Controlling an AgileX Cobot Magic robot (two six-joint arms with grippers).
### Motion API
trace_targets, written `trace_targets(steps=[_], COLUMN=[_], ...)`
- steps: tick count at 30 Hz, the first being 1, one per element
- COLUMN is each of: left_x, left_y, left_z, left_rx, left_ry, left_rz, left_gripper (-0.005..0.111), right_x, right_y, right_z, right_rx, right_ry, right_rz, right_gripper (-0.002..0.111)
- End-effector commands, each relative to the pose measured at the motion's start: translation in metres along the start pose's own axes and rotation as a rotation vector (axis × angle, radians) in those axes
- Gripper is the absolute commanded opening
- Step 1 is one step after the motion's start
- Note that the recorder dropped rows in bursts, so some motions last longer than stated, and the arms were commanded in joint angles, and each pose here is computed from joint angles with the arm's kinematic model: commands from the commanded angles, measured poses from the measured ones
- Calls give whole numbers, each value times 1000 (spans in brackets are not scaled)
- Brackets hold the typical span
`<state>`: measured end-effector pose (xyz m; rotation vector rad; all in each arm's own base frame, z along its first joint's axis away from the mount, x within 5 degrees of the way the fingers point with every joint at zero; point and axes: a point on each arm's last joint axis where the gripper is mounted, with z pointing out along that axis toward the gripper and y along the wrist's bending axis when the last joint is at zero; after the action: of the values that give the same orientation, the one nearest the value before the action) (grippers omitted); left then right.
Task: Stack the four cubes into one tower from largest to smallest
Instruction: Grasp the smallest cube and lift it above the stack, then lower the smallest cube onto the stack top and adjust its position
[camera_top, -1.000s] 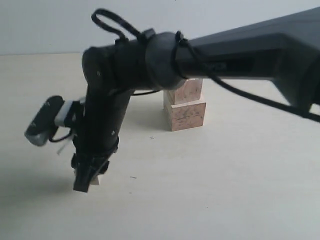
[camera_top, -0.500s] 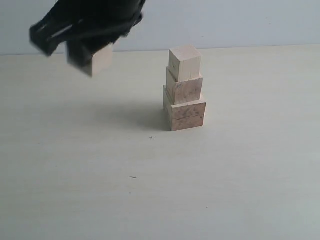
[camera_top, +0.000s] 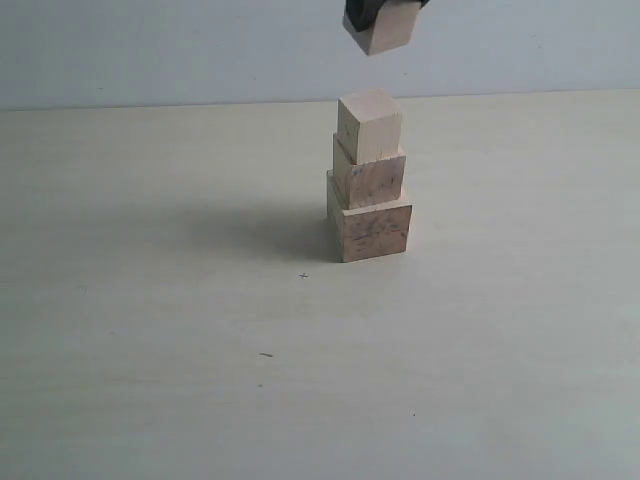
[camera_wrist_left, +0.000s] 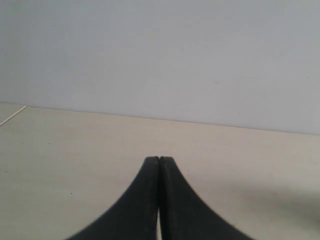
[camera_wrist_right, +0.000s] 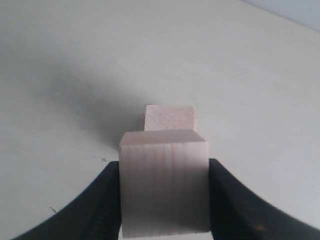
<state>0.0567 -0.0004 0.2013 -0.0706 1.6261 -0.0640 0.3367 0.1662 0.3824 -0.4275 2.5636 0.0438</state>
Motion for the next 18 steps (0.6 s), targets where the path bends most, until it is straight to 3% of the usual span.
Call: trace_targets(steps=[1, 12, 18], left_x=[1, 1, 1], left_y=[0, 0, 0], left_z=[0, 0, 0], left_rx=[8, 8, 8], left_ry=[-3, -3, -3], left_rz=[-7, -5, -7], left_gripper=[0, 0, 0], right_x=[-2, -1, -6], right_y=[-11, -5, -3], right_z=[9, 50, 64], right_rx=[11, -14, -22], right_ry=[16, 112, 75], right_rz=[43, 54, 52], right_gripper=[0, 0, 0])
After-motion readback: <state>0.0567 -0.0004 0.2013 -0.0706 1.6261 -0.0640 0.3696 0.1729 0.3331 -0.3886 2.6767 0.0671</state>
